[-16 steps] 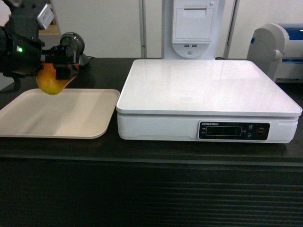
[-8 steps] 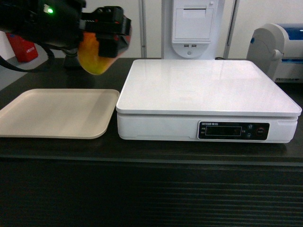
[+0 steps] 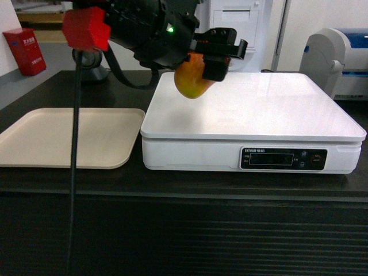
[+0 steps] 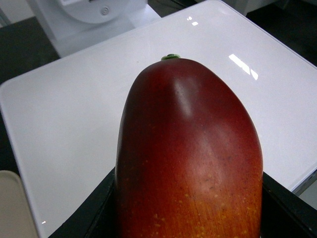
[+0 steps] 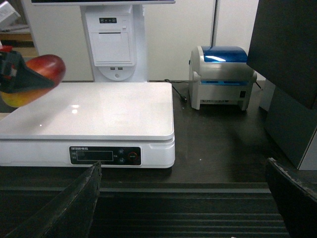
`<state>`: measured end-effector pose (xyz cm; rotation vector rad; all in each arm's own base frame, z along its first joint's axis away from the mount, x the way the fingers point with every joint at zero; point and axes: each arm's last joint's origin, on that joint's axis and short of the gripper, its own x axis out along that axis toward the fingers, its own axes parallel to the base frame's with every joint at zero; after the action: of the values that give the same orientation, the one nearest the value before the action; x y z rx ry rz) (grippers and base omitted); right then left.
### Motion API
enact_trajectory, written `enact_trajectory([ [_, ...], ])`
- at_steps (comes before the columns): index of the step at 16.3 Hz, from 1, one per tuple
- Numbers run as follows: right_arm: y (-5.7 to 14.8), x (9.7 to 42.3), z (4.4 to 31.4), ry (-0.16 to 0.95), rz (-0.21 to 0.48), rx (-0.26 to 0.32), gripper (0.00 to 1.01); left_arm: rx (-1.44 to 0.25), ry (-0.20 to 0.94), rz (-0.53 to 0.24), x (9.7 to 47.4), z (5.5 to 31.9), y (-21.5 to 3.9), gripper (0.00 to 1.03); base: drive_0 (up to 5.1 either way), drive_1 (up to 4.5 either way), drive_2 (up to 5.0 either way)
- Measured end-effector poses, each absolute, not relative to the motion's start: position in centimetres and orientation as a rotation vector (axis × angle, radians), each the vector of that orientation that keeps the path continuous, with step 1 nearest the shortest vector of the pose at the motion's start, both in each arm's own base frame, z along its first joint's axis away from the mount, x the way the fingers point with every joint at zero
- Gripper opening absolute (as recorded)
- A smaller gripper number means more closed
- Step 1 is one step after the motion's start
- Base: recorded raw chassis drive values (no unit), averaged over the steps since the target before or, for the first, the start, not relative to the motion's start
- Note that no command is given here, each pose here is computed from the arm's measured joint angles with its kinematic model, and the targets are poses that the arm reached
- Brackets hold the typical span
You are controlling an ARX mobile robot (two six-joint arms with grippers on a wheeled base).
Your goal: Place dark red mango on scale at checkout
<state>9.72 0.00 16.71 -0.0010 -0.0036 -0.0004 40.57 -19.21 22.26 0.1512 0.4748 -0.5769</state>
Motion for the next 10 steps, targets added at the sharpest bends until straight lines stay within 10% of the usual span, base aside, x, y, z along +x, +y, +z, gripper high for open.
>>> enact_trajectory([
  [10, 0.0, 9.7, 16.7, -0.004, -0.001, -0.001, 0.98, 0.242, 0.539, -0.670, 45.5, 20.1, -25.1, 0.66, 0.0, 0.00, 0.0],
])
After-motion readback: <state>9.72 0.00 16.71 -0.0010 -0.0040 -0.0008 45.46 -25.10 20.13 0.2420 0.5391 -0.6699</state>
